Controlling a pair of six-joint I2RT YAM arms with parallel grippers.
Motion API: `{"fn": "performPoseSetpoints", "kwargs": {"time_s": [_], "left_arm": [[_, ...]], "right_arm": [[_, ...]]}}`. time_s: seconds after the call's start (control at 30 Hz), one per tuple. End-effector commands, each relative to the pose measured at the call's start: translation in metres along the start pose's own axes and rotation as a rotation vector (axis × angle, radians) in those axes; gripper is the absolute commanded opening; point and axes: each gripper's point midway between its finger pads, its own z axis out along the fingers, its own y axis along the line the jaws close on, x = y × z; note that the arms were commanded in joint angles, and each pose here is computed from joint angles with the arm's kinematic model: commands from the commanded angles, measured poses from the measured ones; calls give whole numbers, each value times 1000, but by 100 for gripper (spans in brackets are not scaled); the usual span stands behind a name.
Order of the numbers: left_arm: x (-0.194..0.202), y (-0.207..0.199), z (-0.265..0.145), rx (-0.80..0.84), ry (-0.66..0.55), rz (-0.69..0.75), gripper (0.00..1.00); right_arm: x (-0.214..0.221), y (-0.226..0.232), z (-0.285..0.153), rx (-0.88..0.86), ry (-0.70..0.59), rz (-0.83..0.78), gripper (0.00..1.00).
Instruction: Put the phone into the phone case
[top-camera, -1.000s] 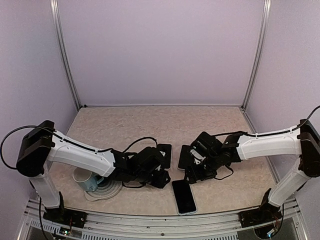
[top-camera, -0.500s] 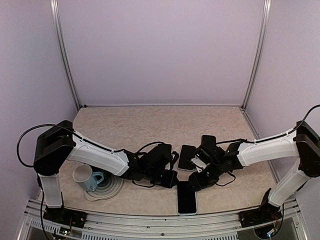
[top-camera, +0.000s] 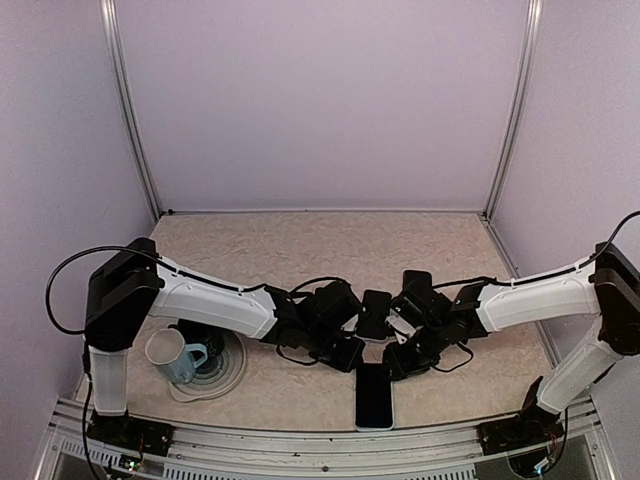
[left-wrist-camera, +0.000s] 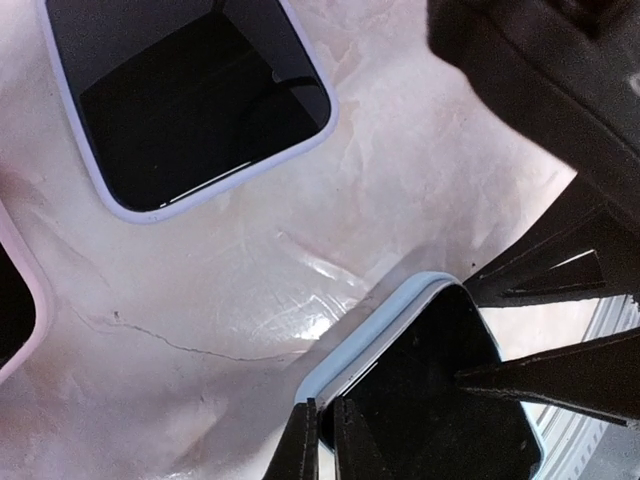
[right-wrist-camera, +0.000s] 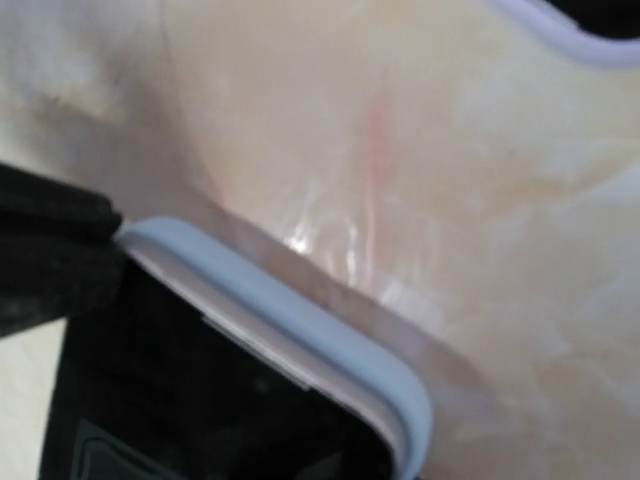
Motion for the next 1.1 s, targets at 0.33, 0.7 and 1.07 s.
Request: {"fn": "performPoseSetpoints", "kwargs": {"time_s": [0.33, 0.7, 1.07], "left_arm": [[117, 15, 33, 63, 322, -12, 2], [-19, -38, -77, 157, -187, 33, 28], [68, -57, -38, 219, 87, 76, 32]], "right_arm": [[-17, -10, -21, 164, -71, -1, 56], [21, 37, -23, 111, -26, 39, 72], [43, 42, -22, -103, -29, 74, 64]]}}
